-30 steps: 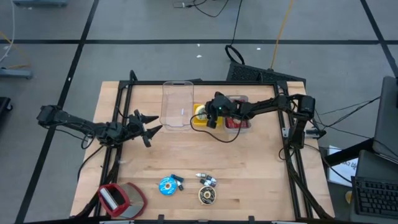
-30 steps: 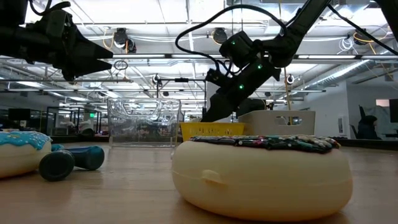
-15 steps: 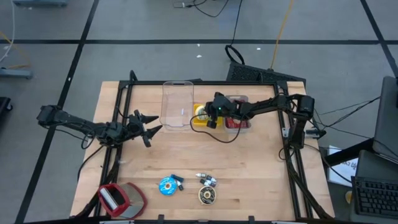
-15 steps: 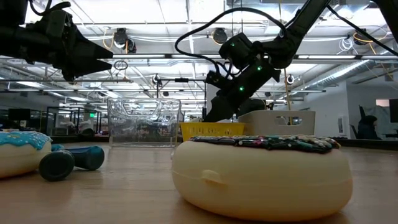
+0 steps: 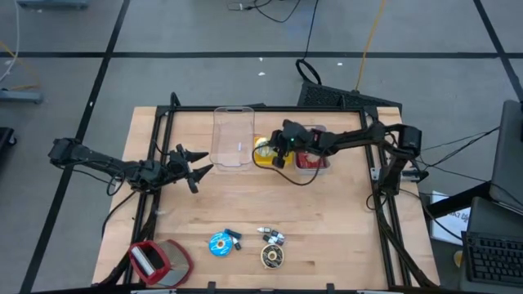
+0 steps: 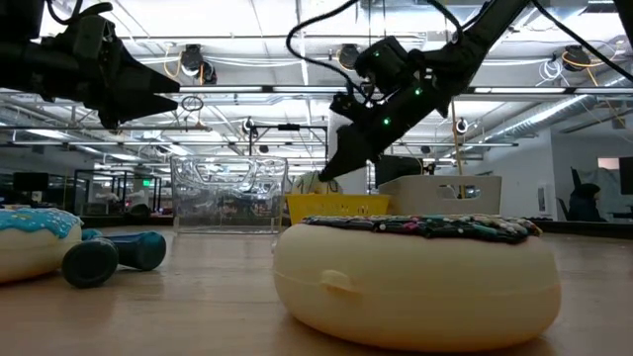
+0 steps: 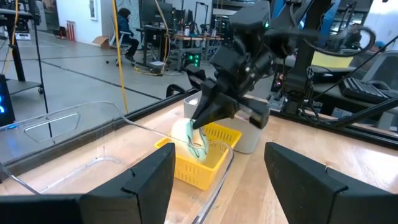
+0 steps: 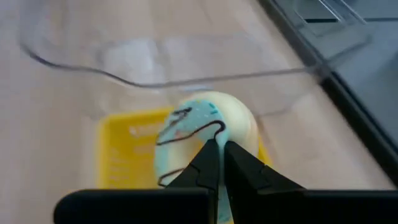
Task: Pick & Place Food Item
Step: Put the green donut into the yellow bin, then put the blue donut into the yellow bin
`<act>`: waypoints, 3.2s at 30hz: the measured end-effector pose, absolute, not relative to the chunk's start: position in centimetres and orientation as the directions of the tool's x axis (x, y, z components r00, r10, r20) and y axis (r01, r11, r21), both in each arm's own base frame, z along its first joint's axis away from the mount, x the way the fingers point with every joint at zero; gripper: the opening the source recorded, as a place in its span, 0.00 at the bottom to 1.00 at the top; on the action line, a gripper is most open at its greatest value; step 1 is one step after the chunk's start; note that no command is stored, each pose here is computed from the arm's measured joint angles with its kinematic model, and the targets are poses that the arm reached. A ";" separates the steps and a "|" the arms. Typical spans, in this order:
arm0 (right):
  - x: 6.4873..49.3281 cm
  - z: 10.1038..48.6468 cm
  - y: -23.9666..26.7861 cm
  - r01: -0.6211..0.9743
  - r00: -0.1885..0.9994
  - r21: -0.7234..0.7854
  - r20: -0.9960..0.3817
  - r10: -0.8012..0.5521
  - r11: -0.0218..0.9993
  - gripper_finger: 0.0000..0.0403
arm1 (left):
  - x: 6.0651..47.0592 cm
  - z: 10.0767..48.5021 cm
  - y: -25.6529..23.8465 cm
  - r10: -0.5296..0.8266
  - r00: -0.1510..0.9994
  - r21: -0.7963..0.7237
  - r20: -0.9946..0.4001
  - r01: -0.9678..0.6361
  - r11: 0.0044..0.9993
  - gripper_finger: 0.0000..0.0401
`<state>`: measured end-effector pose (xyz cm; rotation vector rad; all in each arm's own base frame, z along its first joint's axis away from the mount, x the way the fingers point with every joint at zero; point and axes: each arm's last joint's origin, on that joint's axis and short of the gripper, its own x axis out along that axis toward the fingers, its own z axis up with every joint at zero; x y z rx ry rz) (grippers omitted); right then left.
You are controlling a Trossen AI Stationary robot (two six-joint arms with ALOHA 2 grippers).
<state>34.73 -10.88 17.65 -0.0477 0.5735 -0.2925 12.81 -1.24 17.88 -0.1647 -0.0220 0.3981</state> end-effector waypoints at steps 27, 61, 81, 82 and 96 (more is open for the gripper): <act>34.2 16.8 -10.5 0.236 0.759 -0.034 -0.617 -0.207 0.971 0.25 | 12.8 17.9 -1.2 0.387 0.922 -0.164 -0.011 -0.384 0.909 0.62; 33.8 23.0 -3.6 -0.086 0.890 0.002 -0.450 0.078 0.996 0.37 | 14.1 20.8 -4.6 -0.039 0.922 -0.232 -0.384 -0.055 0.971 0.62; 34.0 24.6 -4.4 -0.100 0.946 -0.150 -0.320 0.047 0.984 0.33 | 19.9 16.7 -13.8 -0.379 0.499 -0.482 -0.779 -0.091 0.871 0.62; 34.0 24.6 -4.4 -0.100 0.947 -0.150 -0.317 0.048 0.984 0.33 | 20.3 16.6 -14.1 -0.375 0.484 -0.473 -0.791 -0.095 0.876 0.62; 34.1 24.7 -4.1 -0.100 0.951 -0.131 -0.305 0.055 0.986 0.32 | 22.5 13.9 -14.8 -0.289 0.393 -0.353 -0.873 -0.098 0.931 0.62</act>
